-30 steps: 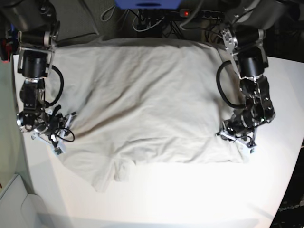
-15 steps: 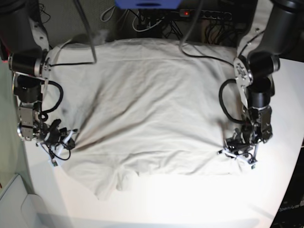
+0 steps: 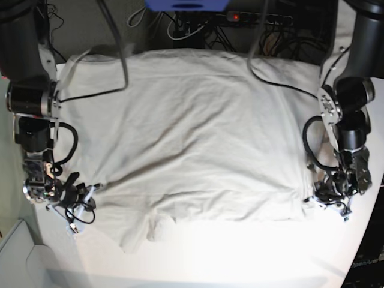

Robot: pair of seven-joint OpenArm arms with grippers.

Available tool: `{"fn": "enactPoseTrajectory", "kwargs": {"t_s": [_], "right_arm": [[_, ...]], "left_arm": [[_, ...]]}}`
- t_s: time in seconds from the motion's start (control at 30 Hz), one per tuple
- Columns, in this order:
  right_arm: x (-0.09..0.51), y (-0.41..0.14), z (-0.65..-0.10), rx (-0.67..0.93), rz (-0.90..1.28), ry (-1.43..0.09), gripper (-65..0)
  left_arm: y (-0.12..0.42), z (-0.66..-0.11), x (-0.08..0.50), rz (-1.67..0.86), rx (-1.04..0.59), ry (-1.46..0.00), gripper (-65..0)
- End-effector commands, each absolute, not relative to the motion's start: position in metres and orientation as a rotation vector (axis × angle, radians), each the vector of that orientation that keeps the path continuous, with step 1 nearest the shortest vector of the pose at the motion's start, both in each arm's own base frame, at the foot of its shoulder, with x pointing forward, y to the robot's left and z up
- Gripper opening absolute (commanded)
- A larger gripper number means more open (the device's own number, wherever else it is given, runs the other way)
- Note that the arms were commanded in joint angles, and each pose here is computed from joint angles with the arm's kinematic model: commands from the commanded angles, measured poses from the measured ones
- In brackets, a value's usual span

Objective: Layout the t-shirt on the table in an organized manner, then fold the t-shirt properly
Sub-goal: 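Grasp the shirt's side seams with both grippers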

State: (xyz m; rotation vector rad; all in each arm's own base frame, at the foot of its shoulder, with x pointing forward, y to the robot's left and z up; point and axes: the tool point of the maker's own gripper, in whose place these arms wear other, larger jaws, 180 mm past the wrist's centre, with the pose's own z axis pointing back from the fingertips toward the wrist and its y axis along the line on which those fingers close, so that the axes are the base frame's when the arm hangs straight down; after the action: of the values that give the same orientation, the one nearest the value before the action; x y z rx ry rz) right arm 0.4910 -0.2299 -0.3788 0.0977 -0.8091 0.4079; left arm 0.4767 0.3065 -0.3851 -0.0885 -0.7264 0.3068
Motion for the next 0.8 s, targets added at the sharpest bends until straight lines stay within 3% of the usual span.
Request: {"fn": "enactPoseTrajectory", "kwargs": {"t_s": [0.0,0.3,0.53,0.77], "right_arm": [[0.503,-0.244,-0.351,0.074,0.421,-0.865,-65.0],[0.447,-0.252,-0.364,-0.065,0.517,-0.797,-65.0],[0.397,-0.236,-0.361,-0.148,0.591,-0.774,-65.0],[0.381,-0.232,-0.381,-0.126,0.587,-0.723,-65.0]], "left_arm": [[0.317,-0.348,0.496,0.296,-0.072,-0.816,-52.5],[0.283,-0.308,0.448,0.189,-0.057,-0.839,-52.5],[0.256,-0.347,0.408,0.168,-0.079,-0.758,-52.5],[0.255,-0.384,0.397,0.197,-0.101,-0.708,-52.5]]}}
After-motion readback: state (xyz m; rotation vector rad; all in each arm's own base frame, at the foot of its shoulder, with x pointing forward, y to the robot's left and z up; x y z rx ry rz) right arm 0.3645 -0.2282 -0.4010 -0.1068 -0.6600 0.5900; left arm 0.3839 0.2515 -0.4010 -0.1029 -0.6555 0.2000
